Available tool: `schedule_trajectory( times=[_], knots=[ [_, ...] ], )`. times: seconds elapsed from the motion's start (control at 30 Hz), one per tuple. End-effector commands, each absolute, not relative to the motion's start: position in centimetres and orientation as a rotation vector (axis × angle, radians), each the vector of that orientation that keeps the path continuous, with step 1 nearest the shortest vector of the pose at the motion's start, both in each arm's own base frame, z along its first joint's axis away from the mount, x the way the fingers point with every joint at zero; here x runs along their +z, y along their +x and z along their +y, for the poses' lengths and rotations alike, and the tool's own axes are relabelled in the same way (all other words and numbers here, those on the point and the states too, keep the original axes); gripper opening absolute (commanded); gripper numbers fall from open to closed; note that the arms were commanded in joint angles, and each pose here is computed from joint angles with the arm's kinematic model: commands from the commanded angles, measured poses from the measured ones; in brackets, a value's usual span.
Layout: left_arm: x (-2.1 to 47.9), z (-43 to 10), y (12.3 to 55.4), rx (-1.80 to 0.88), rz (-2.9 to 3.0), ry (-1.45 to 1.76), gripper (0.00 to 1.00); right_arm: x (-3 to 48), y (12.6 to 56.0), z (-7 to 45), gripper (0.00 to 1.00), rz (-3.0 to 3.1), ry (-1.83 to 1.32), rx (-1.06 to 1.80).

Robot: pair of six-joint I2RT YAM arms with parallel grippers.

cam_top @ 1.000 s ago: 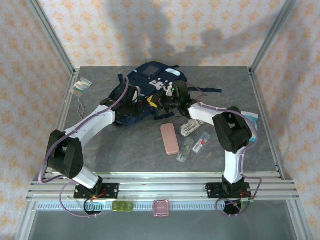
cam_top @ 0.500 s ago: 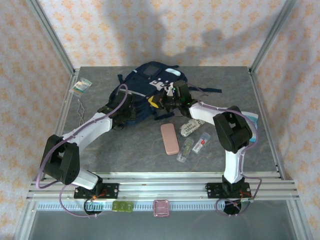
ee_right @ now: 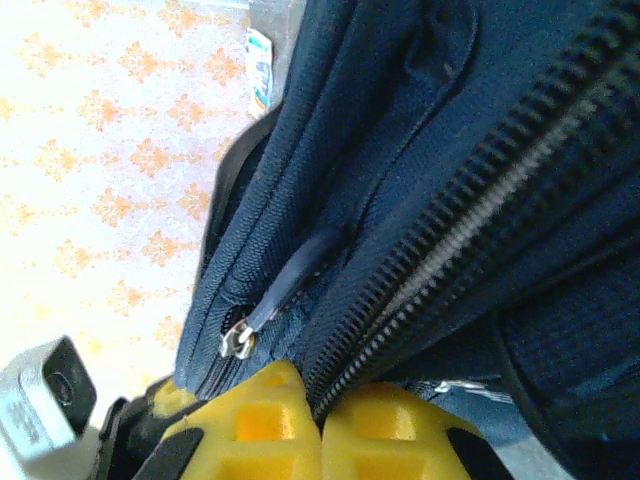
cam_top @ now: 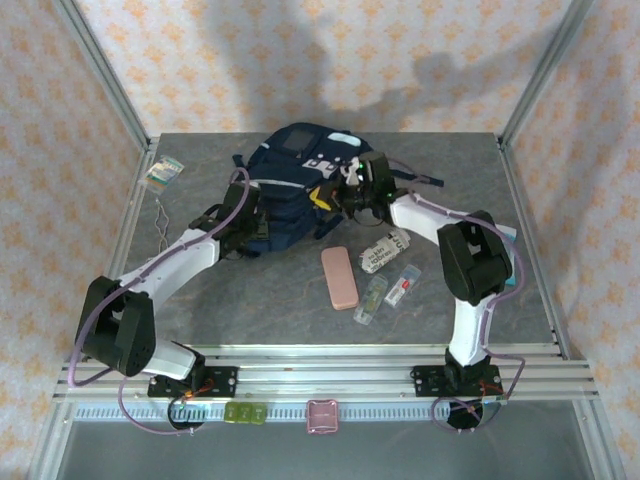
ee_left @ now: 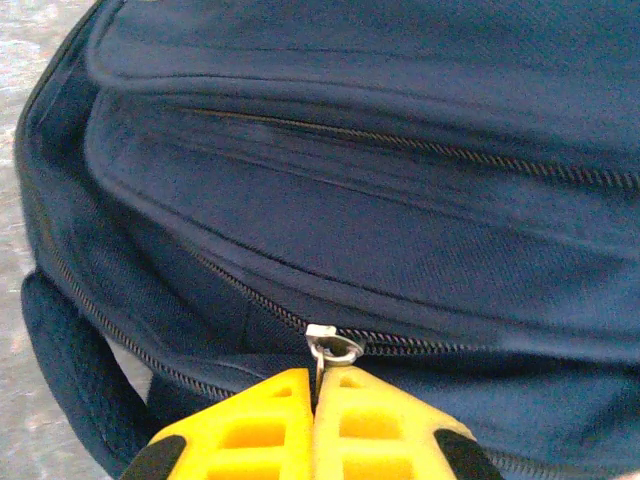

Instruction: Pack the student bag

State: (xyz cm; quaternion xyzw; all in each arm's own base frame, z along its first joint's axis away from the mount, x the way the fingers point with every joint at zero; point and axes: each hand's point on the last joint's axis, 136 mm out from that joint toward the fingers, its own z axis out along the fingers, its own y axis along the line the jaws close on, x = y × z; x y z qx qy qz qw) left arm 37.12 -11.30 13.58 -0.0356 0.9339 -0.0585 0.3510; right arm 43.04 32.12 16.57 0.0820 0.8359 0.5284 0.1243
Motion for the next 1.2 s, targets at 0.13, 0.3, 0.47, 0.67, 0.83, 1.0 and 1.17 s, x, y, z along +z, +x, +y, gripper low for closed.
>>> schedule_trajectory(
  times=[0.13, 0.3, 0.47, 0.67, 0.83, 1.0, 1.17],
  knots=[
    [13.9, -19.2, 35.3, -0.387, 2.421, 0.028, 0.00, 15.5, 52.0, 26.4, 0.07, 2.390, 0.356, 1.149],
    [14.9, -22.1, 37.6, -0.419, 2.354, 0.018, 0.00, 15.2, 52.9, 26.0, 0.34, 2.440, 0.426, 1.083],
    [14.9, -22.8, 39.1, -0.399, 2.339, 0.035, 0.00, 15.8, 48.3, 24.9, 0.42, 2.449, 0.484, 1.123],
    [14.2, -22.8, 39.1, -0.359, 2.370, 0.071, 0.00, 16.6, 42.2, 26.8, 0.44, 2.433, 0.451, 1.345],
    [13.6, -22.6, 39.1, -0.341, 2.384, 0.075, 0.00, 15.9, 40.9, 30.4, 0.43, 2.459, 0.399, 1.474],
    [13.7, -22.8, 39.2, -0.356, 2.381, 0.072, 0.00, 14.1, 41.6, 32.3, 0.43, 2.503, 0.423, 1.490],
    [13.0, -22.2, 38.9, -0.326, 2.393, 0.051, 0.00, 12.6, 41.5, 31.6, 0.42, 2.541, 0.476, 1.397]
  ],
)
